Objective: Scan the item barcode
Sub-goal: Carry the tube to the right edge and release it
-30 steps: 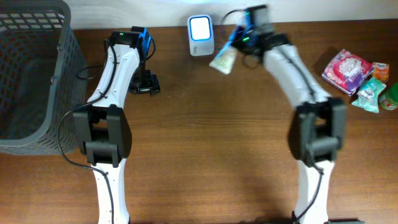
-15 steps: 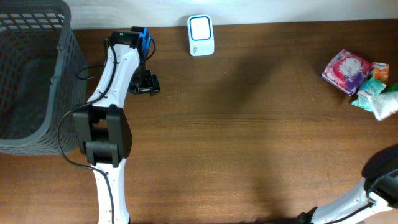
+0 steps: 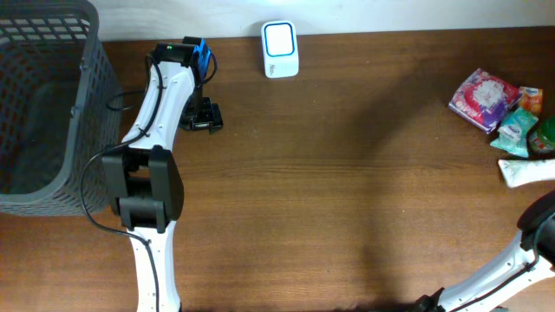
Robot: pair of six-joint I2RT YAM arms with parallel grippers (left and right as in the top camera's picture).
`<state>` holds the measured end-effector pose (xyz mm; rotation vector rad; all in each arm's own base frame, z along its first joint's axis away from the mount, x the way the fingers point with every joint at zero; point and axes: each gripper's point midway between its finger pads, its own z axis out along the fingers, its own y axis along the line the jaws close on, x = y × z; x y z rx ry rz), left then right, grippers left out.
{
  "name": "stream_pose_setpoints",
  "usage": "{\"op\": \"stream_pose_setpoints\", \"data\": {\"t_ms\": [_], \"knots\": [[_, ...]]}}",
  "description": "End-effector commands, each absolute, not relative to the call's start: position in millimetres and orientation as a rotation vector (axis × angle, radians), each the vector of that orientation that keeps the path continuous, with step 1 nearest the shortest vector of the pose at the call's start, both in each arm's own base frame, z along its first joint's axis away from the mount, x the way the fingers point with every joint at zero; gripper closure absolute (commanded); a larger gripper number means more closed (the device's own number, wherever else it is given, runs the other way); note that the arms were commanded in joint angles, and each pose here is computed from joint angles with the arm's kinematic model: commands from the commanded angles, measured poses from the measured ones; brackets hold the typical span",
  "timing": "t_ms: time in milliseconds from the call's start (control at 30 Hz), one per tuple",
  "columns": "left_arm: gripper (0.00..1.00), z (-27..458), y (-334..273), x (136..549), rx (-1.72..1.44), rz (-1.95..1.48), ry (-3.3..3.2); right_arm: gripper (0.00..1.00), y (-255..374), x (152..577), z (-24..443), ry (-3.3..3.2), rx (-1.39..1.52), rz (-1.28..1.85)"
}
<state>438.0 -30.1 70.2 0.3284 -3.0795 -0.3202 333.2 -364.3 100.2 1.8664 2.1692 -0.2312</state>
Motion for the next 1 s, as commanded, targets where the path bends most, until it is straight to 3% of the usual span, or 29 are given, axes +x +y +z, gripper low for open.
{"op": "stream_pose_setpoints", "data": {"t_ms": [0,67,133,200,367,400,433,567,667,767,967], "knots": [[0.01,72,-27,437,0.336,-0.341,-3.08,0.6,-362,338,104,2.177,1.843,-0.209],[0.01,72,-27,437,0.336,-0.341,-3.08,0.6,-349,346,106,2.223,1.8,-0.09],[0.01,72,-27,437,0.336,-0.341,-3.08,0.43,-336,351,123,2.21,1.781,0.018],[0.01,72,-27,437,0.336,-0.341,-3.08,0.35,-316,349,162,2.142,1.789,0.125],[0.01,72,-27,437,0.336,-0.341,-3.08,0.35,-238,316,270,2.136,1.622,0.201],[0.01,72,-27,437,0.336,-0.341,-3.08,0.24,-211,310,291,2.18,1.511,0.189],[0.01,72,-27,437,0.336,-0.341,-3.08,0.01,-191,301,306,2.203,1.448,0.141],[0.01,72,-27,437,0.336,-0.341,-3.08,0.01,-113,266,351,2.272,1.137,0.047],[0.01,72,-27,437,0.336,-0.341,-3.08,0.01,-65,253,346,2.342,0.955,0.096],[0.01,72,-27,437,0.336,-0.341,-3.08,0.01,-28,231,310,2.432,0.792,0.12],[0.01,72,-27,437,0.336,-0.341,-3.08,0.01,-21,209,264,2.591,0.808,0.084]]}}
